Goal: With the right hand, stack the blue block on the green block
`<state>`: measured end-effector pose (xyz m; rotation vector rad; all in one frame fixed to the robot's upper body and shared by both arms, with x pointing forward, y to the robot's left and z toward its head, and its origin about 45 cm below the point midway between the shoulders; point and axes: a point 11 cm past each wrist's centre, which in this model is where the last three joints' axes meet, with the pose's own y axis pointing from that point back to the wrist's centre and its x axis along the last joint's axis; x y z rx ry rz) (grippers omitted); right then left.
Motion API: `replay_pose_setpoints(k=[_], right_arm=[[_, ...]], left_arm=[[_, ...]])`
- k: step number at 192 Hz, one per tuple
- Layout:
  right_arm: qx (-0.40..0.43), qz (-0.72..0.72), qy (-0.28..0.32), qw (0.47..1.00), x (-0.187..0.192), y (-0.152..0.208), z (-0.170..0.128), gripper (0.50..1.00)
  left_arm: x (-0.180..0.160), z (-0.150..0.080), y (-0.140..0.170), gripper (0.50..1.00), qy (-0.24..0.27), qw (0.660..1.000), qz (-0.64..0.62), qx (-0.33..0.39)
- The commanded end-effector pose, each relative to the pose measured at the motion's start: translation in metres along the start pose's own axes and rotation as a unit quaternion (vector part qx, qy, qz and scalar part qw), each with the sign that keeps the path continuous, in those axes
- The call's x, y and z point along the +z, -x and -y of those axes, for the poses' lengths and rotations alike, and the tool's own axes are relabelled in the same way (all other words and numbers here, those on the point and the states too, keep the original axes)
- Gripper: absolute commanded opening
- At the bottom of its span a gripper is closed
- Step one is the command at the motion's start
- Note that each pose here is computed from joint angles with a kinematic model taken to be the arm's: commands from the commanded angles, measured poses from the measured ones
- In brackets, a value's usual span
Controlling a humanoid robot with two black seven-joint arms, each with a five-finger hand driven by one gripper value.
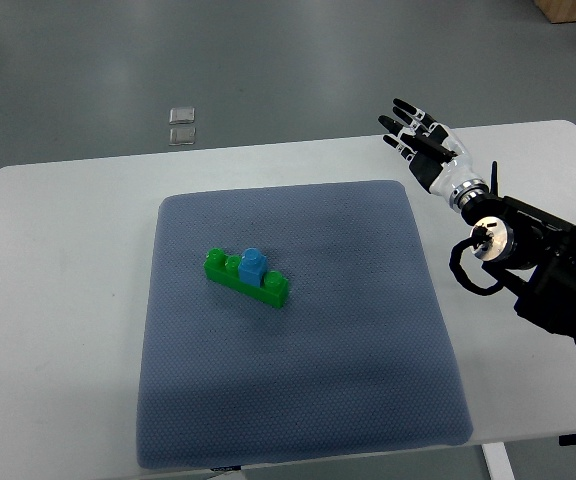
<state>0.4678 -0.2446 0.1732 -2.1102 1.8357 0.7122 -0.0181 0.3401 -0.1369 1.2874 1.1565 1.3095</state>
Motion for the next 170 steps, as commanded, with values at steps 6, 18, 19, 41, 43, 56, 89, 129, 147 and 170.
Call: replay_pose_setpoints(k=[6,18,19,41,43,56,89,129,147,170], right_arm=[[0.001,-0.002,0.0,1.0,0.0004,0.0,0.0,0.913],[0.0,-0.004,0.0,1.0,0.0002,0.0001,0.0001,0.913],[0.0,-0.005,0.0,1.0,0.0002,0.0002,0.0001,0.913],[-0.002,-0.01,0.0,1.0,0.0002,0.0006,0.0001,0.913],[-0.002,-0.01,0.0,1.0,0.0002,0.0006,0.0001,0.913],[-0.003,-0.012,0.0,1.0,-0.0001,0.0012,0.0003,0.913],[-0.005,-0.009,0.003,1.0,0.0052,0.0042,0.0,0.913],[-0.005,-0.006,0.003,1.0,0.0065,0.0058,0.0003,0.913],[-0.005,-0.006,0.003,1.0,0.0059,0.0052,0.0002,0.913],[-0.004,-0.006,0.003,1.0,0.0058,0.0047,0.0002,0.913]], left_arm=[[0.0001,0.0,0.0,1.0,0.0,1.0,0.0,0.0],[0.0001,0.0,0.0,1.0,0.0,1.0,0.0,0.0],[0.0001,0.0,0.0,1.0,0.0,1.0,0.0,0.0],[-0.0001,0.0,0.0,1.0,0.0,1.0,0.0,0.0],[0.0001,0.0,0.0,1.0,0.0,1.0,0.0,0.0],[-0.0001,0.0,0.0,1.0,0.0,1.0,0.0,0.0],[0.0001,0.0,0.0,1.0,0.0,1.0,0.0,0.0],[-0.0001,0.0,0.0,1.0,0.0,1.0,0.0,0.0],[0.0001,0.0,0.0,1.0,0.0,1.0,0.0,0.0],[0.0001,0.0,0.0,1.0,0.0,1.0,0.0,0.0]])
